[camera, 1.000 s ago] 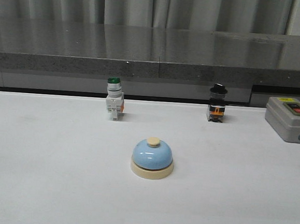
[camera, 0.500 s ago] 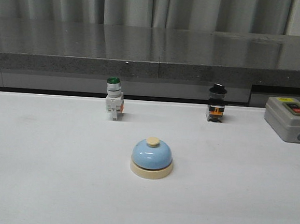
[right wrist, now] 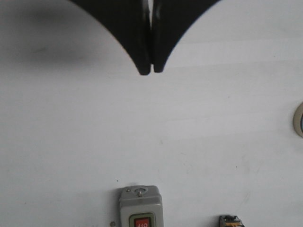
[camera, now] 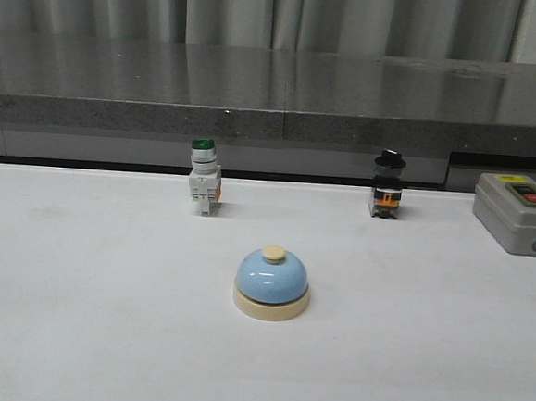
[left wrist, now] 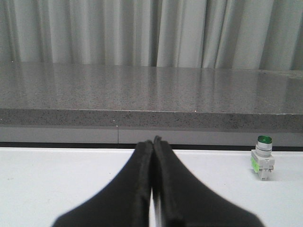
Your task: Place and press bell with both arms
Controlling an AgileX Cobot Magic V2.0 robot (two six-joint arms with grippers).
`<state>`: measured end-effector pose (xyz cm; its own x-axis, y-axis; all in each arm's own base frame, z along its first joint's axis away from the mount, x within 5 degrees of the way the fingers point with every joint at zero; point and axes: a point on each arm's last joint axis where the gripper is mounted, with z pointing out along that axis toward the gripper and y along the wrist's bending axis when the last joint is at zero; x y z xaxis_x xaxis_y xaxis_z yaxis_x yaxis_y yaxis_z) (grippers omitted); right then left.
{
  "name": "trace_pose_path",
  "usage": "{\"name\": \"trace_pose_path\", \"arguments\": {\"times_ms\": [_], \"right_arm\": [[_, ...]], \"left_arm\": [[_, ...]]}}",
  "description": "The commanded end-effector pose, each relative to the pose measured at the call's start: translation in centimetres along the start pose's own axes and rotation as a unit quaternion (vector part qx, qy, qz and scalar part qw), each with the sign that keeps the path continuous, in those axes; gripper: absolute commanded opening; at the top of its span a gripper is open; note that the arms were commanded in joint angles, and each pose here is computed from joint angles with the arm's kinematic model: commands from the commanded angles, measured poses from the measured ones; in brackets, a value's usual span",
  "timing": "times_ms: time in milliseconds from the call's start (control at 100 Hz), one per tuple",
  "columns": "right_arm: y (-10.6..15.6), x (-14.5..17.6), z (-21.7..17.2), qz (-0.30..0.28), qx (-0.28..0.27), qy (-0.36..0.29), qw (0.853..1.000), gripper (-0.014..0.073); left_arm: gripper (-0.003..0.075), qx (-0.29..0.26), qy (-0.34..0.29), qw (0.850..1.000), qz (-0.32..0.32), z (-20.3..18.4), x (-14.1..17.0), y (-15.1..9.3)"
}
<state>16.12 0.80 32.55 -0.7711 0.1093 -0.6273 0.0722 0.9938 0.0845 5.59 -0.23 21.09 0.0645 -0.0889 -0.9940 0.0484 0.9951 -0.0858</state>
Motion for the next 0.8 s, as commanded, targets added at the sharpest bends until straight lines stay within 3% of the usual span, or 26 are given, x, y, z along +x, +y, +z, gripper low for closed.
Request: {"name": "trace_pose_path", "arguments": {"times_ms": [0,240,790], "right_arm": [[0.4,-1.4,-0.2,-0.003,-0.012,-0.035,0.999,-0.0060],[3.7,-1.6,2.5,-0.060,-0.066,0.001,0.996,-0.0060],[15.3,-5.2,10.0,-0.171,-0.144,0.071,0.972,-0.0060]], "left_arm": [[-0.0020,0.004,-0.034,0.999,-0.009,-0.1,0.5,0.0],[-0.0020,0.004,-0.034,0.999,-0.009,-0.1,0.5,0.0],[-0.0020,0.004,-0.034,0.999,-0.009,-0.1,0.5,0.0]]}}
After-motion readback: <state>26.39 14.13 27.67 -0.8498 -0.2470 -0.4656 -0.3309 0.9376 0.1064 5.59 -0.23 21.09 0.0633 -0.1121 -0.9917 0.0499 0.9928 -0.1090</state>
